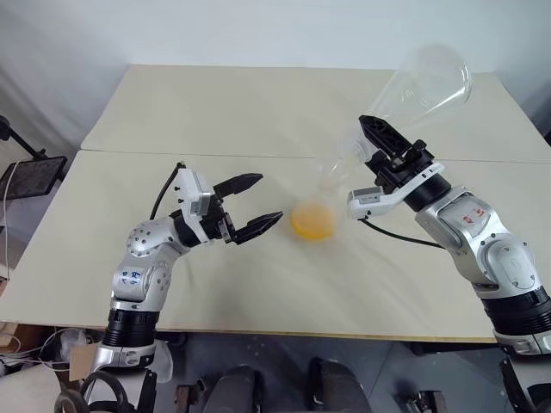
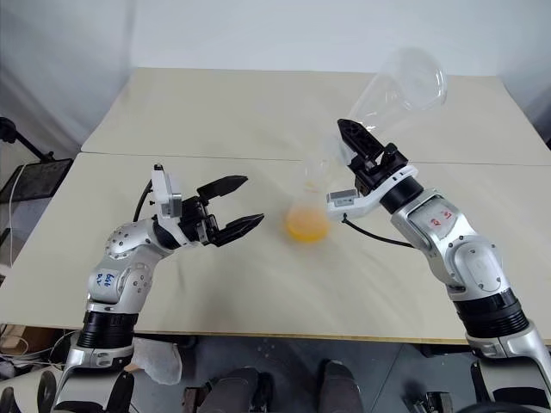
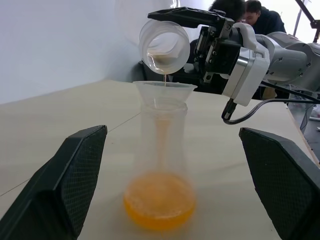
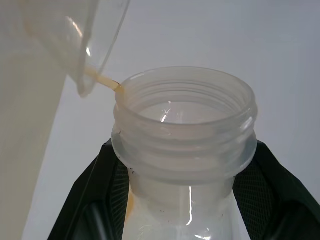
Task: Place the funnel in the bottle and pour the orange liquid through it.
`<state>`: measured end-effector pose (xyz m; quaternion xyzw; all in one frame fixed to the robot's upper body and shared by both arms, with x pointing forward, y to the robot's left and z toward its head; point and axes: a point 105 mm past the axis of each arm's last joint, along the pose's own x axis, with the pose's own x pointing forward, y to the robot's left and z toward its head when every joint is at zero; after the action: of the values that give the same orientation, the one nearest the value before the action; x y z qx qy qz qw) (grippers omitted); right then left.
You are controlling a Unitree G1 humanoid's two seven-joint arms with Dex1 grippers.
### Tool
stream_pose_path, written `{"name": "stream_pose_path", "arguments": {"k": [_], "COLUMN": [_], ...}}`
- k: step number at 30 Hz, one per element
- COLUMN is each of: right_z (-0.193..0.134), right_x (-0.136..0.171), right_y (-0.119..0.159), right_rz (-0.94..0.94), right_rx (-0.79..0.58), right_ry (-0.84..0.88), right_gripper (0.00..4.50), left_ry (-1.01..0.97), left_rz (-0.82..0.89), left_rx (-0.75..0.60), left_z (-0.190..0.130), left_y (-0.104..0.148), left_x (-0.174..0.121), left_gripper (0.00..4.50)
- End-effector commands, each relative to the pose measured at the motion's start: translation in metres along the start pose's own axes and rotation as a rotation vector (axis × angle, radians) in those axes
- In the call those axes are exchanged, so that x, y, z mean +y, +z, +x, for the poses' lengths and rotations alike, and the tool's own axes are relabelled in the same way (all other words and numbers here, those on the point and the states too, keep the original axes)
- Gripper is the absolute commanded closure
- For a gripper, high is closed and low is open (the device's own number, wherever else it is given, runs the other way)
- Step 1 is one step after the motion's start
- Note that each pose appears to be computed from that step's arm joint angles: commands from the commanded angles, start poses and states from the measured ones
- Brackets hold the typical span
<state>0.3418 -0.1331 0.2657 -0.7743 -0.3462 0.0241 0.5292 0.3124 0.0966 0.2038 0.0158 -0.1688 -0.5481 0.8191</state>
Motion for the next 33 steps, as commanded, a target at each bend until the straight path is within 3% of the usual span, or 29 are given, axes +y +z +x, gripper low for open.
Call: {"name": "stream_pose_path", "arguments": {"k": [1, 12, 17, 20, 24, 27, 30, 33], "right_z": [0.001, 0.001, -0.003, -0.006, -0.02, -0.034, -0.05, -0.078], "right_x": [-0.019, -0.02, -0.023, -0.044, -0.052, -0.04, -0.029, -0.014], "right_y": [0.0, 0.013, 0.001, -0.011, -0.035, -0.049, -0.07, -0.11], "right_rz": [-0.016, 0.157, 0.311, 0.502, 0.831, 0.925, 1.036, 1.222], "right_rx": [-0.009, -0.054, 0.007, 0.044, 0.154, 0.238, 0.364, 0.568], "right_ry": [-0.076, -0.073, -0.082, -0.124, -0.176, -0.152, -0.188, -0.312], "right_gripper": [2.07, 2.07, 2.07, 2.07, 2.07, 2.07, 2.07, 2.07], "left_ry": [-0.002, 0.005, 0.006, -0.008, -0.01, -0.016, -0.023, -0.011], "left_rz": [0.025, 0.02, 0.015, 0.012, 0.015, 0.011, 0.012, 0.026], "left_rx": [-0.017, -0.011, -0.013, -0.008, 0.001, 0.014, 0.019, 0.013], "left_z": [0.002, 0.0, 0.0, 0.002, -0.001, -0.003, -0.003, -0.002], "left_y": [0.005, 0.004, 0.003, 0.003, 0.006, 0.005, 0.006, 0.008], "left_x": [0.0, 0.0, -0.001, -0.003, -0.002, -0.002, -0.003, 0.001], "left_gripper": [0.0, 0.0, 0.0, 0.0, 0.0, 0.0, 0.0, 0.0]}}
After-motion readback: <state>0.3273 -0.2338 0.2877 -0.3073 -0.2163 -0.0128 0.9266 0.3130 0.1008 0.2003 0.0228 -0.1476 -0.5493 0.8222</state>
